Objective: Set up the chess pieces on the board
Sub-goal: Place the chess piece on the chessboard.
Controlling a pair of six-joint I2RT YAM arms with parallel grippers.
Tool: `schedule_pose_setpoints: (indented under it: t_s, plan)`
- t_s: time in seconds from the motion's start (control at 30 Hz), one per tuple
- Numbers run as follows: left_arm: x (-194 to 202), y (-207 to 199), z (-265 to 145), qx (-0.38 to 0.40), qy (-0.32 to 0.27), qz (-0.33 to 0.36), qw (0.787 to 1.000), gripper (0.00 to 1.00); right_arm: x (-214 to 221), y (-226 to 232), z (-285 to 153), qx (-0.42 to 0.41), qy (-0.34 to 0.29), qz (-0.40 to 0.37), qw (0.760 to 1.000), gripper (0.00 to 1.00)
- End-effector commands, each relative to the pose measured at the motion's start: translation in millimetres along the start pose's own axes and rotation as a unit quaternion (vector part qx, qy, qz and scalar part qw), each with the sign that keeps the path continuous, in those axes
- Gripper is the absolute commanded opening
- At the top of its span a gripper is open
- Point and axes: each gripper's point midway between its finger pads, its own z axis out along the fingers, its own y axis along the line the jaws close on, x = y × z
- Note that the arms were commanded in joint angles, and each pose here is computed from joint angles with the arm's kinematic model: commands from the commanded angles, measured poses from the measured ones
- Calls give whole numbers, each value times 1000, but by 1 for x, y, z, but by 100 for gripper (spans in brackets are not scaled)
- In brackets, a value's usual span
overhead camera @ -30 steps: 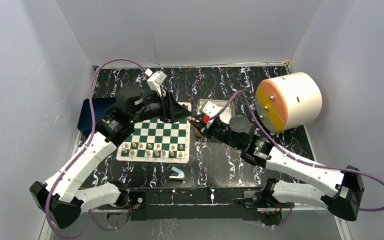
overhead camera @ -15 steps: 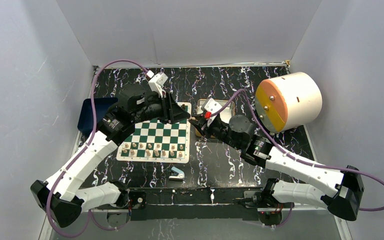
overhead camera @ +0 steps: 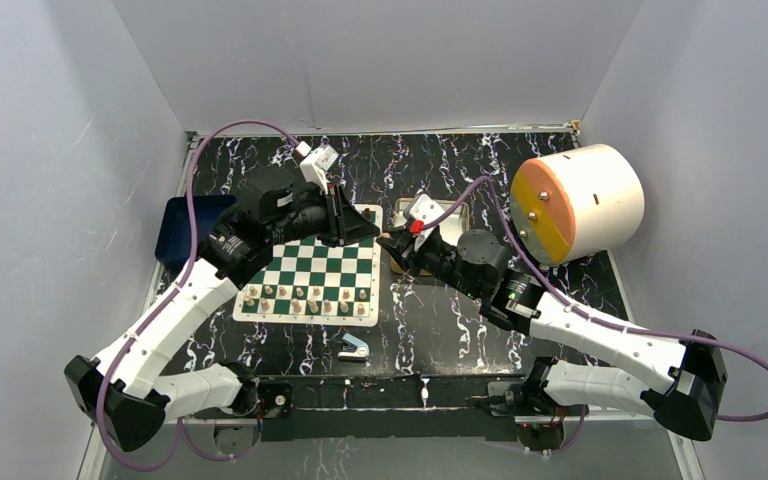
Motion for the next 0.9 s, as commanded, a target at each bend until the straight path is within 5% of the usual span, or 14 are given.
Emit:
schedule_pose_setpoints:
  t_s: [0.0, 0.13, 0.33, 0.37, 0.4, 0.57, 0.87]
  plan:
    - [-5, -9, -5, 11, -4, 4, 1000, 9, -44, -7, 1, 15, -60, 15, 998, 24]
    - [-5, 0, -4, -13, -6, 3, 1000, 8, -38, -8, -3, 19, -52, 20, 998, 49]
    - [-11, 29, -9, -98, -24, 11, 995, 7, -28, -7, -17, 16, -48, 21, 999, 69]
    - [-12, 35, -11, -116, -27, 14, 993, 7, -27, -6, -20, 14, -48, 22, 998, 92]
    - [-12, 42, -14, -136, -28, 17, 990, 7, -23, -6, -24, 15, -48, 22, 999, 98]
    - [-10, 80, -29, -239, -30, 25, 970, 7, -18, -13, -42, 33, -52, 30, 998, 99]
    - [5, 153, -84, -431, -32, 16, 901, 9, -16, -20, -61, 50, -48, 29, 997, 99]
